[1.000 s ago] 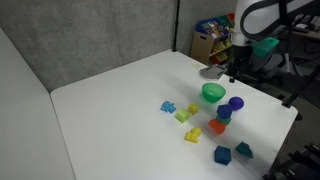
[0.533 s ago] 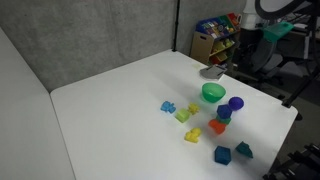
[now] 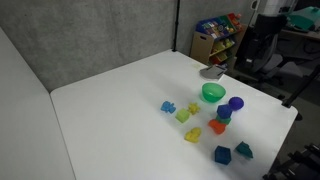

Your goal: Remove the blue block from the green bowl and put it on top of the green block then remove the green toy from the bowl and put it on the table

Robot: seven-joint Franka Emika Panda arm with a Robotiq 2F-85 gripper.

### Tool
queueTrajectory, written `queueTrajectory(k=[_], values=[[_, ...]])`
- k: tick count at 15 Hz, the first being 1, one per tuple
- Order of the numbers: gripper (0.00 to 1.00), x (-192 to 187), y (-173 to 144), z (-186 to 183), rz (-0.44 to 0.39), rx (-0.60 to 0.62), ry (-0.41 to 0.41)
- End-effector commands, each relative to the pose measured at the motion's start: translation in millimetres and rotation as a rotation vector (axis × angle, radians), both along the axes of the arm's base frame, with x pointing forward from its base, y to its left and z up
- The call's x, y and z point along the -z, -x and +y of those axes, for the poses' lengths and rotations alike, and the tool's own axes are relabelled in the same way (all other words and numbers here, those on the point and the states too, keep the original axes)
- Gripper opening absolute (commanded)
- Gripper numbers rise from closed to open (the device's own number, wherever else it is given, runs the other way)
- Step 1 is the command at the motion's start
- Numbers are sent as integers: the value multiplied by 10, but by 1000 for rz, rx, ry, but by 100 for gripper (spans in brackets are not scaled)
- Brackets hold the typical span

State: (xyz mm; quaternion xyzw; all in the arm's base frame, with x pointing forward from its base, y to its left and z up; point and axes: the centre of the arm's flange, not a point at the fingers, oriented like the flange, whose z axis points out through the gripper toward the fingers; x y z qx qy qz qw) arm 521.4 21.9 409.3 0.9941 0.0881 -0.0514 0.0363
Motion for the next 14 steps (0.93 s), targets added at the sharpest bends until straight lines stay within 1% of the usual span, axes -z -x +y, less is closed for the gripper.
queueTrajectory(k=[1,5,7,10,11,14], values=[[100,-329,456,53,4,-13,-25],[100,-706,723,48,-7,14,-77],[100,-844,799,41,-21,31,-80],[100,-919,858,22,-26,31,-89],[100,-887,750,65,-29,30,-70],[100,-889,754,65,-29,30,-70]])
